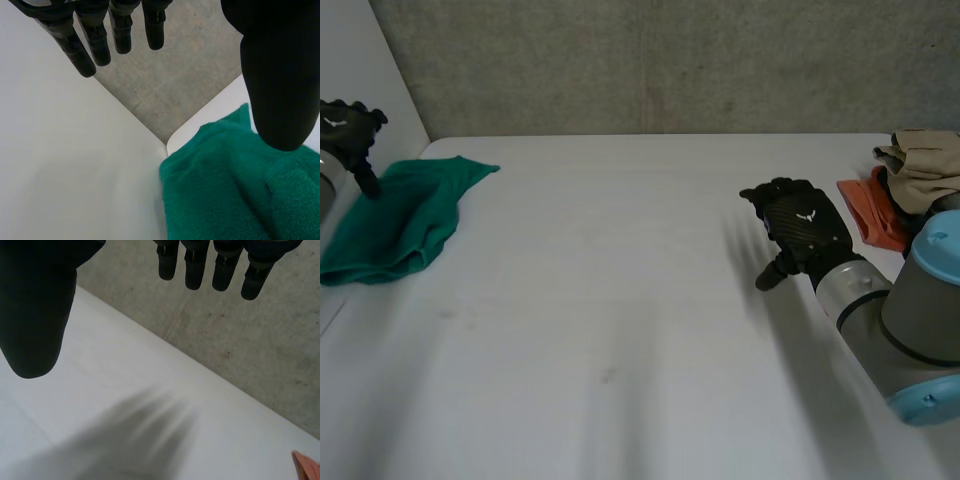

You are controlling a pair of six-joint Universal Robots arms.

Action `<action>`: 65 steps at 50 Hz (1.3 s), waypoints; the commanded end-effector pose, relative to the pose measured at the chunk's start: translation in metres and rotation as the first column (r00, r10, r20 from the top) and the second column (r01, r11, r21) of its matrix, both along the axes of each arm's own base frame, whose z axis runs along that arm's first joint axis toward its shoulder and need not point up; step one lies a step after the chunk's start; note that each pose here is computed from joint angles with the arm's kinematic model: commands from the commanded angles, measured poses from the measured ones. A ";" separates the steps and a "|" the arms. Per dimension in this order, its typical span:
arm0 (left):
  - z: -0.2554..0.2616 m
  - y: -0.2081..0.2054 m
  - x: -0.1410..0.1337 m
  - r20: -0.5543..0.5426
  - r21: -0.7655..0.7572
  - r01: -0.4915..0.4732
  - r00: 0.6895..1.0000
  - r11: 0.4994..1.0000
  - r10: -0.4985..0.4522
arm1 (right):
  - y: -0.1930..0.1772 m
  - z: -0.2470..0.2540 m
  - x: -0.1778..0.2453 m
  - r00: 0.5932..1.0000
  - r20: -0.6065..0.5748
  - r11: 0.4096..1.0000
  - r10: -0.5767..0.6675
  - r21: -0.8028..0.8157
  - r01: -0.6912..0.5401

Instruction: Fold the laundry.

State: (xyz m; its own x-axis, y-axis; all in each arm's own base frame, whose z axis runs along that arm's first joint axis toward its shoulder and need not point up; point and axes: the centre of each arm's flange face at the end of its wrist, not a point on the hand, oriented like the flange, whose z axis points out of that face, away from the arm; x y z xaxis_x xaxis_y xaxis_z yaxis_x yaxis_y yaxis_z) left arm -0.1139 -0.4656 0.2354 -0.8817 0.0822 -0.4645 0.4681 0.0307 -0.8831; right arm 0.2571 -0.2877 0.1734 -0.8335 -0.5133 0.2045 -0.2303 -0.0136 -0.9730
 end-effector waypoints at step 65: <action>-0.109 -0.043 0.008 0.242 0.281 0.107 0.954 0.954 -0.178 | -0.001 0.000 0.002 0.999 -0.050 0.999 0.017 -0.035 -0.019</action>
State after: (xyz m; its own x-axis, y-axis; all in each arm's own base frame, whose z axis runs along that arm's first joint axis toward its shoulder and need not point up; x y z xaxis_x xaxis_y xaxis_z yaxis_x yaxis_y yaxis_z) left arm -0.1091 -0.5069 0.1240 -0.6868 0.3843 -0.6169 0.7059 0.1506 -0.6921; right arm 0.2588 -0.2898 0.1732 -0.8136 -0.5184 0.2633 -0.2784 -0.0502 -0.9592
